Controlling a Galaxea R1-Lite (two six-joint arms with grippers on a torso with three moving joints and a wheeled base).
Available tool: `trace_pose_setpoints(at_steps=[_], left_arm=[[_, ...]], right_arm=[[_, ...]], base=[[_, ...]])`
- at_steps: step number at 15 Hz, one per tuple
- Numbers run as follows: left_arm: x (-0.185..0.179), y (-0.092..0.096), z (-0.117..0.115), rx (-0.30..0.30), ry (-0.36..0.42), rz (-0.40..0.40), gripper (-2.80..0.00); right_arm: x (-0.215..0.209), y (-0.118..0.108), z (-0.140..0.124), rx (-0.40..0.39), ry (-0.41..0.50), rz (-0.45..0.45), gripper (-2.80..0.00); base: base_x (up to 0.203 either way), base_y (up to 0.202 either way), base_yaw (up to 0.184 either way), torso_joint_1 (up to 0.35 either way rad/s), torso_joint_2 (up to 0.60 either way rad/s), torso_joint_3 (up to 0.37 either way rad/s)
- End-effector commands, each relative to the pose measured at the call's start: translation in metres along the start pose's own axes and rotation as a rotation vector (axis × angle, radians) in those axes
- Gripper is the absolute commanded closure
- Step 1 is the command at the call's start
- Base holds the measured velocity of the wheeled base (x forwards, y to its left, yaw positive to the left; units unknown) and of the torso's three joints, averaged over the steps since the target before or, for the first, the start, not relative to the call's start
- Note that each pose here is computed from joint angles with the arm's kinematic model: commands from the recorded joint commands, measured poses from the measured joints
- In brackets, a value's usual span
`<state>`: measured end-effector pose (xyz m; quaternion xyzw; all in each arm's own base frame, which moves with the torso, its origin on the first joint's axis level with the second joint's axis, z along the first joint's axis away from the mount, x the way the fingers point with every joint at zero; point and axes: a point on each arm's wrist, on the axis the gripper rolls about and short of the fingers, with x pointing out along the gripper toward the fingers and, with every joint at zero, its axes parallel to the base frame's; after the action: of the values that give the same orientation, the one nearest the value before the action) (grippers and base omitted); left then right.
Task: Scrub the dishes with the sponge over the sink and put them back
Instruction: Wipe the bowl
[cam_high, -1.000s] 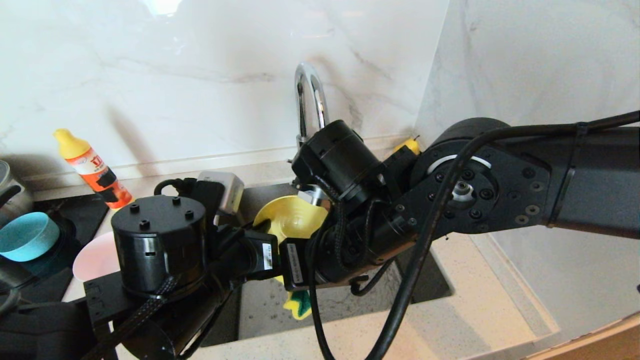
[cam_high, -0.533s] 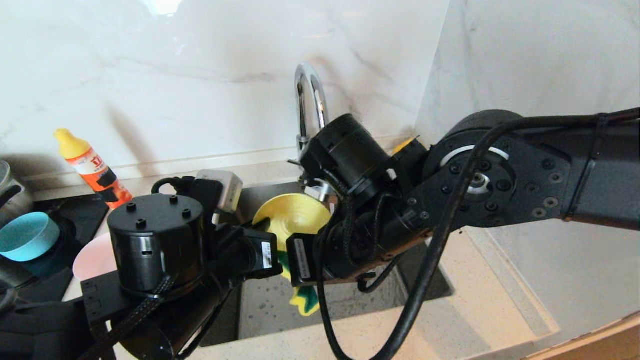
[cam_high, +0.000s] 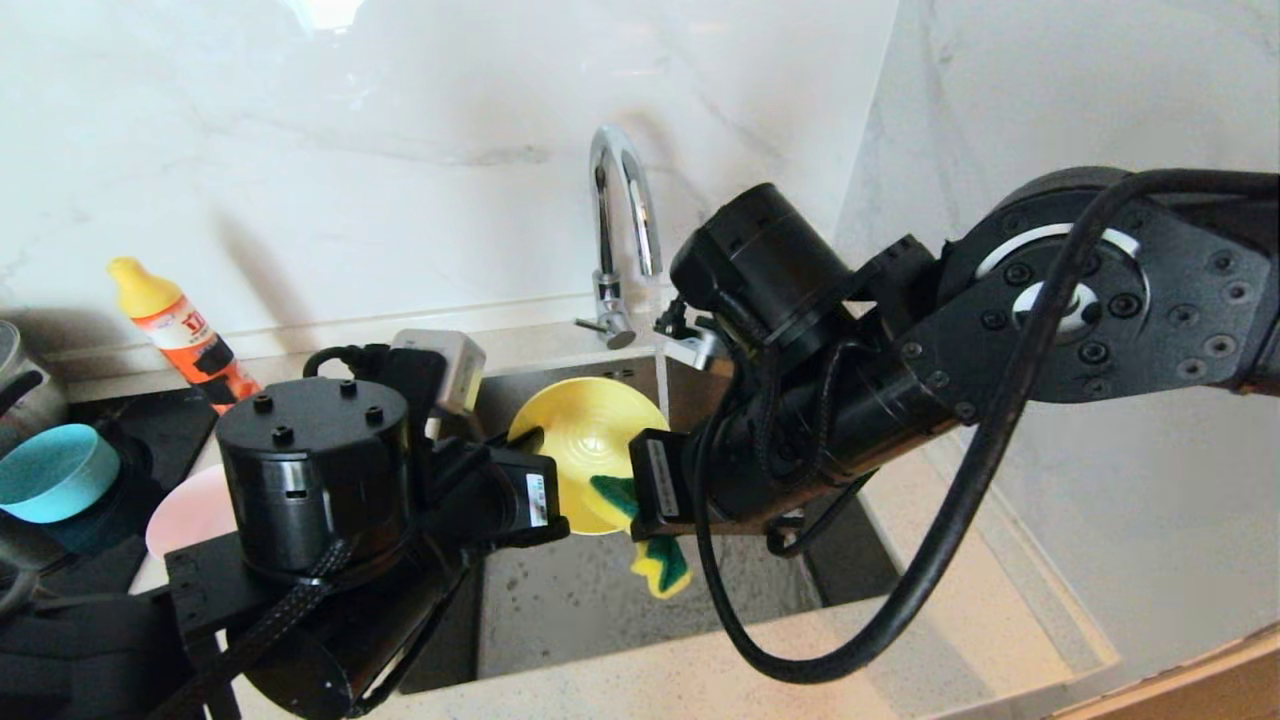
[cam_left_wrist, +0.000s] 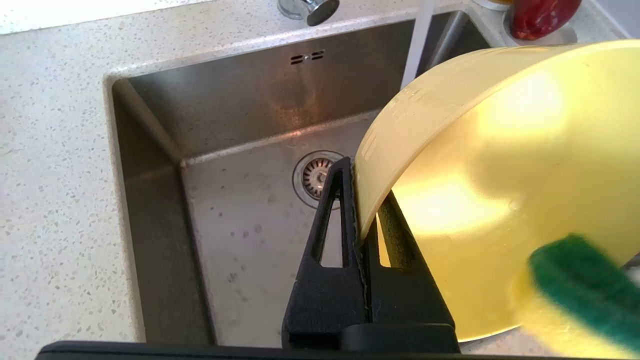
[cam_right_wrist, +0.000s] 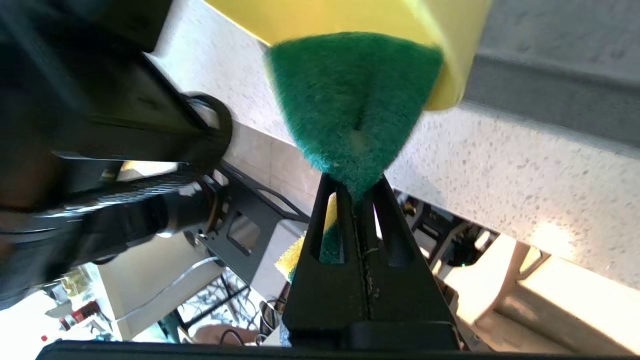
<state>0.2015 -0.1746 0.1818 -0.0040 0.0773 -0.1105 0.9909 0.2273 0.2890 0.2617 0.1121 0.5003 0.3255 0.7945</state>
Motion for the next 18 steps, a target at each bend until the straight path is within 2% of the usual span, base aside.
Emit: trace_pose_setpoints(at_steps=[1,10,18], left_arm=[[0.0,0.0,-0.001,0.0,0.001,0.003,0.0],[0.0,0.001,-0.006,0.017,0.018,0.003,0.0],[0.0,0.0,-0.002,0.005,0.003,0.001,0.0]], right_arm=[[-0.009,0.001,0.003,0.002,-0.025,0.013,0.0],[-0.015,0.007,0.008,-0.045,-0.071,0.045,0.0],[0.012,0.015,-0.001,-0.063,-0.009,0.039,0.0]], base=[[0.0,0.0,0.0,0.0,0.0,0.0],[0.0,0.0,0.0,0.0,0.0,0.0],[0.0,0.0,0.0,0.0,0.0,0.0]])
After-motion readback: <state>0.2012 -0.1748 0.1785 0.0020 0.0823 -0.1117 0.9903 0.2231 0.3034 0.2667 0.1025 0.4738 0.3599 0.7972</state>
